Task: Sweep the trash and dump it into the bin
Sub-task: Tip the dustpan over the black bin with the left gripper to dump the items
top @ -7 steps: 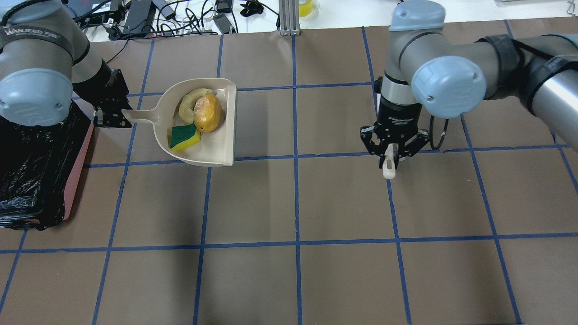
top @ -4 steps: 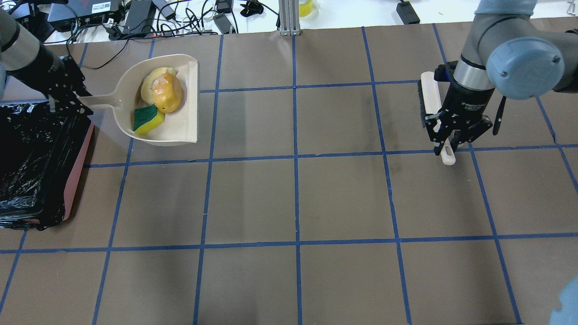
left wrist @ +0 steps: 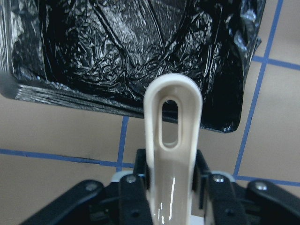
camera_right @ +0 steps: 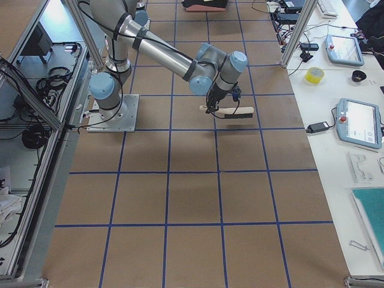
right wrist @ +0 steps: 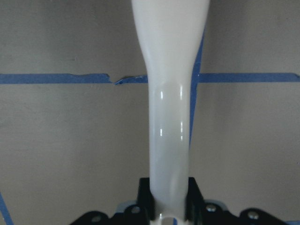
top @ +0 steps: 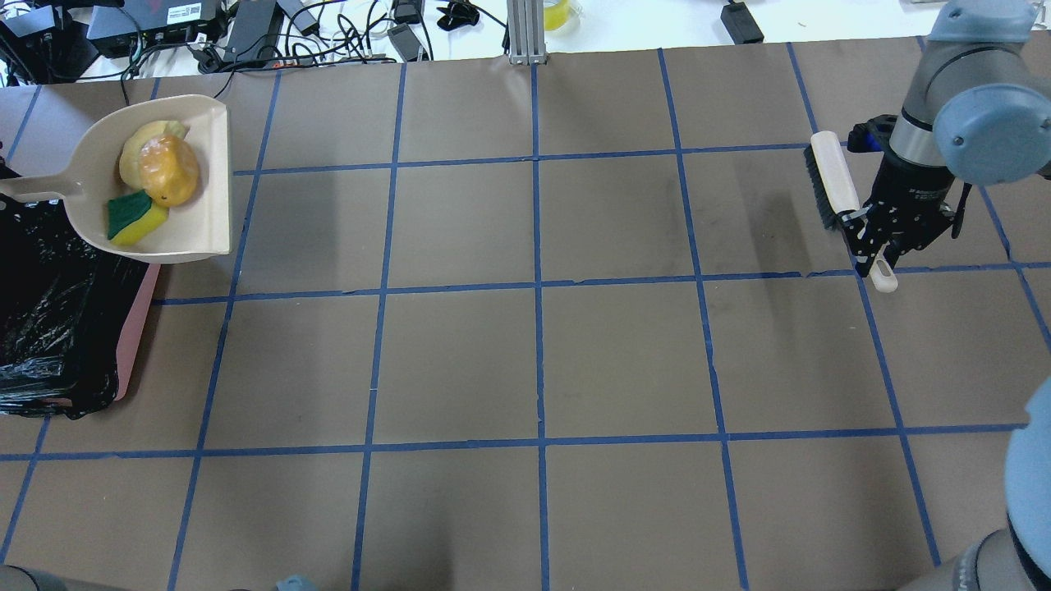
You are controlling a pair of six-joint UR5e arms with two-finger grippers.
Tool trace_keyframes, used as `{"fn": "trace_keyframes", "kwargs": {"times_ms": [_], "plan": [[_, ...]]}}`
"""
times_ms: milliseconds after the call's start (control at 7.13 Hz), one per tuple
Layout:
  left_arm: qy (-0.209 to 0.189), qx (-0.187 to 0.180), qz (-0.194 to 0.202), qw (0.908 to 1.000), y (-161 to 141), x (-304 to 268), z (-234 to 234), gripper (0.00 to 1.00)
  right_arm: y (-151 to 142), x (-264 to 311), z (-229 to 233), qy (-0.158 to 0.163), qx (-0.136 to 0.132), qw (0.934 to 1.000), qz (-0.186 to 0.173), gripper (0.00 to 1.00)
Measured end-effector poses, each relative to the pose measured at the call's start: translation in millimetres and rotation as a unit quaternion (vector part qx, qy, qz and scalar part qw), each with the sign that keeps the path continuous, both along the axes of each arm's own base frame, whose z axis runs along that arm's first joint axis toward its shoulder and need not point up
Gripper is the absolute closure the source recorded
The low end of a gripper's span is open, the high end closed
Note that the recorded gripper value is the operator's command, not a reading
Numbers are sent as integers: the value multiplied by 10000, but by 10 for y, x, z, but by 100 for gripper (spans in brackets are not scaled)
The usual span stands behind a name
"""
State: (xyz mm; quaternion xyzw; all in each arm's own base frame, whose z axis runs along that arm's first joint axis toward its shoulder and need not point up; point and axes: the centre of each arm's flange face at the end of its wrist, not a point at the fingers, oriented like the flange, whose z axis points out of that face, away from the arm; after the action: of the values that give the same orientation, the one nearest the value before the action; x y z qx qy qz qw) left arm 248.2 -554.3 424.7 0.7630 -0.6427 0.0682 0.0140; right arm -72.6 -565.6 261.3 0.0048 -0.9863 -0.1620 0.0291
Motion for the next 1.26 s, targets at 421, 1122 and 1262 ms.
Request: {"fn": "trace_keyframes", "kwargs": {"times_ms": [421, 1122, 1262], "plan": [[-254, 77, -373, 9990, 82, 957, -62, 100, -39, -131, -190, -17, 48, 10000, 66, 100], [-822, -163, -1001, 9914, -43, 1884, -226, 100, -55, -151, -324, -38, 143, 9999, 28, 98], [-885, -231, -1092, 9898, -59, 2015, -301, 100, -58, -152, -339, -37, 150, 9999, 7, 87]]}}
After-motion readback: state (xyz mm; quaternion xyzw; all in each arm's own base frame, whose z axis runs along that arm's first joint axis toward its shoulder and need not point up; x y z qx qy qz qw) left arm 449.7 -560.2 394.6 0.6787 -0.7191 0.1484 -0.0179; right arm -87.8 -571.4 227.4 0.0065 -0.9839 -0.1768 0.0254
